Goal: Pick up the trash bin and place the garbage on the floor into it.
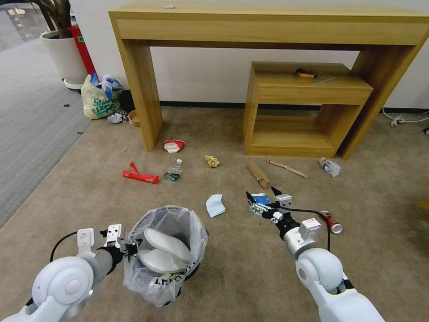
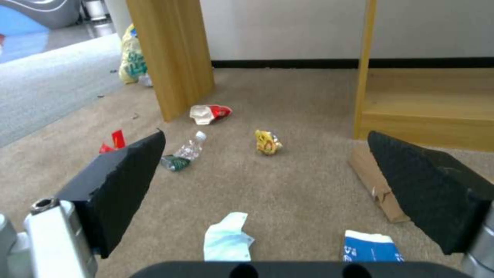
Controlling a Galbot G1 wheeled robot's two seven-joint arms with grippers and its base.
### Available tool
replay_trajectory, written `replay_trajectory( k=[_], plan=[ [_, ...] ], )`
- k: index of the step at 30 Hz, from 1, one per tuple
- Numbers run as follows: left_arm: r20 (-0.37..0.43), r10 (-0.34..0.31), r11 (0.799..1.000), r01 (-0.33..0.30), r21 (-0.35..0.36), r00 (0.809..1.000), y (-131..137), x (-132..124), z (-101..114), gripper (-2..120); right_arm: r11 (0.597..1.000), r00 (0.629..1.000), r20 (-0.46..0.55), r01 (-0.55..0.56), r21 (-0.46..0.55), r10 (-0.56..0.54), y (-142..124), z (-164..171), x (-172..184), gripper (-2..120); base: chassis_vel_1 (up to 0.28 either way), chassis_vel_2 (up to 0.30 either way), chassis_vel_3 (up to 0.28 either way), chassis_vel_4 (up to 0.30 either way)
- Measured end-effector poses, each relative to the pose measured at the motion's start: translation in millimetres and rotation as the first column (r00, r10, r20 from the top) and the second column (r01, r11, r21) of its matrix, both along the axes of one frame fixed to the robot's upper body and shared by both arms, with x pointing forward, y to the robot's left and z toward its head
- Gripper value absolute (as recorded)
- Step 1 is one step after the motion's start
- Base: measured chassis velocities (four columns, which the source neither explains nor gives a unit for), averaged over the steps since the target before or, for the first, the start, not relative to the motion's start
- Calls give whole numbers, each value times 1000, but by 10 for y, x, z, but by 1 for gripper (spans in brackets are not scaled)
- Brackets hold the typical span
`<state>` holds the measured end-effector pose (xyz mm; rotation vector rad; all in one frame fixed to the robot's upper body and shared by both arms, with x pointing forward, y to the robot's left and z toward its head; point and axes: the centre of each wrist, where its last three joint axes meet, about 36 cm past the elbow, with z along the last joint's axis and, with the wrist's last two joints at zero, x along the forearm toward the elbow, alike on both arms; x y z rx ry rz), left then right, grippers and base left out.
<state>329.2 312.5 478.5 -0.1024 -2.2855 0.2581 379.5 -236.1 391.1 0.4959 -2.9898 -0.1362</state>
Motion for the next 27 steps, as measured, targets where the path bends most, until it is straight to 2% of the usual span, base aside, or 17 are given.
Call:
replay_trajectory(
  k=[11, 18, 27],
  plan=[
    [2, 0, 1000, 0, -10, 1000, -22, -24, -35, 0, 1000, 1000, -10, -12, -6, 12, 36, -33, -38, 100, -29, 71, 42, -64],
    [1, -2, 1000, 2, -9, 1000, -28, -36, -39, 0, 1000, 1000, -10, -14, -7, 14, 49, -29, -32, 100, 72, 99, -80, -117],
    [2, -5, 1000, 5, -10, 1000, -45, -49, -37, 0, 1000, 1000, -9, -16, -10, 16, 45, -21, -32, 100, 113, 210, -113, -203]
  ],
)
